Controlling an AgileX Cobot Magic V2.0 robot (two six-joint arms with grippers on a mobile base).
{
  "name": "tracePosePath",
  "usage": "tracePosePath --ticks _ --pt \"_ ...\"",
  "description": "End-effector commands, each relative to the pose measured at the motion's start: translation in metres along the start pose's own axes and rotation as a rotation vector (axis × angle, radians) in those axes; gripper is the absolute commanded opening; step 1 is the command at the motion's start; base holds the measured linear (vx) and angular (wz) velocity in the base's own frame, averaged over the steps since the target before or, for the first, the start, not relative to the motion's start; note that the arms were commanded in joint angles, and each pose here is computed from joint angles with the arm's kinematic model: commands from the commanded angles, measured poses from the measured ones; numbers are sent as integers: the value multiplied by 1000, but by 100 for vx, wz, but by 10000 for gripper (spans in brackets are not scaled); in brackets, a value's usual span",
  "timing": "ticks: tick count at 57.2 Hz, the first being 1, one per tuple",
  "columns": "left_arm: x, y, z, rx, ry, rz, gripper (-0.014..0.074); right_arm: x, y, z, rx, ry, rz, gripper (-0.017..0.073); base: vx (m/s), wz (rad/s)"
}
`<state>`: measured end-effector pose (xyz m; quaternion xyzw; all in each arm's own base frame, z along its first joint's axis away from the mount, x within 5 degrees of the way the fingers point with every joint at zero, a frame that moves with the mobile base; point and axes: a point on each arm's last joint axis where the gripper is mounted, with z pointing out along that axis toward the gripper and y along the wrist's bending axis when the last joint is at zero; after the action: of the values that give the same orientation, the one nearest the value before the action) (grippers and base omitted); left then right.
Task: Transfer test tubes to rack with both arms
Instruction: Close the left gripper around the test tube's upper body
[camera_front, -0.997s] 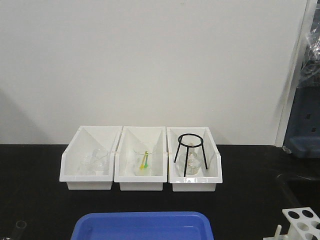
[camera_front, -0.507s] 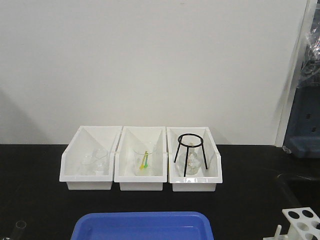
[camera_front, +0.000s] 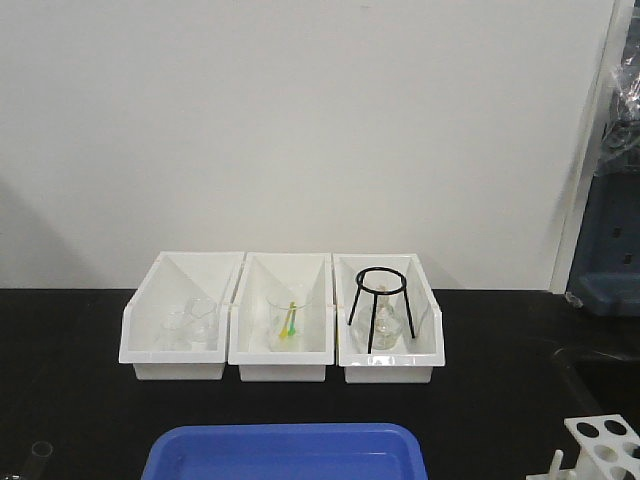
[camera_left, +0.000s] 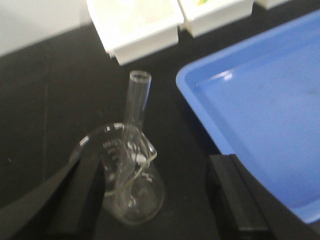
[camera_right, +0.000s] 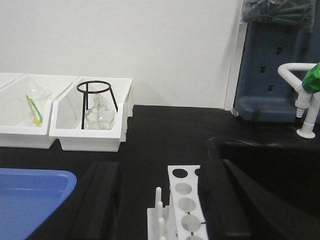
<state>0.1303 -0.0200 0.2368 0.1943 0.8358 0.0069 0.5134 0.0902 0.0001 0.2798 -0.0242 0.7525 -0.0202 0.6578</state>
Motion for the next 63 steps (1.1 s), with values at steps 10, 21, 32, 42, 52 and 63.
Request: tracePosePath --ticks 10,21,32,42,52,63 --pt "-18 18 23 -121 -38 -27 554 -16 -1 0 7 -83 -7 424 0 0" --pt "-32 12 36 -97 -69 11 554 -16 -1 0 7 -83 -8 424 0 0" --pt "-37 7 54 -91 -63 42 554 -16 -1 0 7 -83 -10 424 0 0" --pt "-42 12 71 -154 -78 26 554 -16 -1 0 7 -83 -10 424 0 0" --pt "-46 13 86 -150 -52 28 554 -16 -1 0 7 -83 -10 424 0 0" --pt "-49 13 103 -141 -17 32 554 -16 -1 0 7 -83 -10 424 0 0"
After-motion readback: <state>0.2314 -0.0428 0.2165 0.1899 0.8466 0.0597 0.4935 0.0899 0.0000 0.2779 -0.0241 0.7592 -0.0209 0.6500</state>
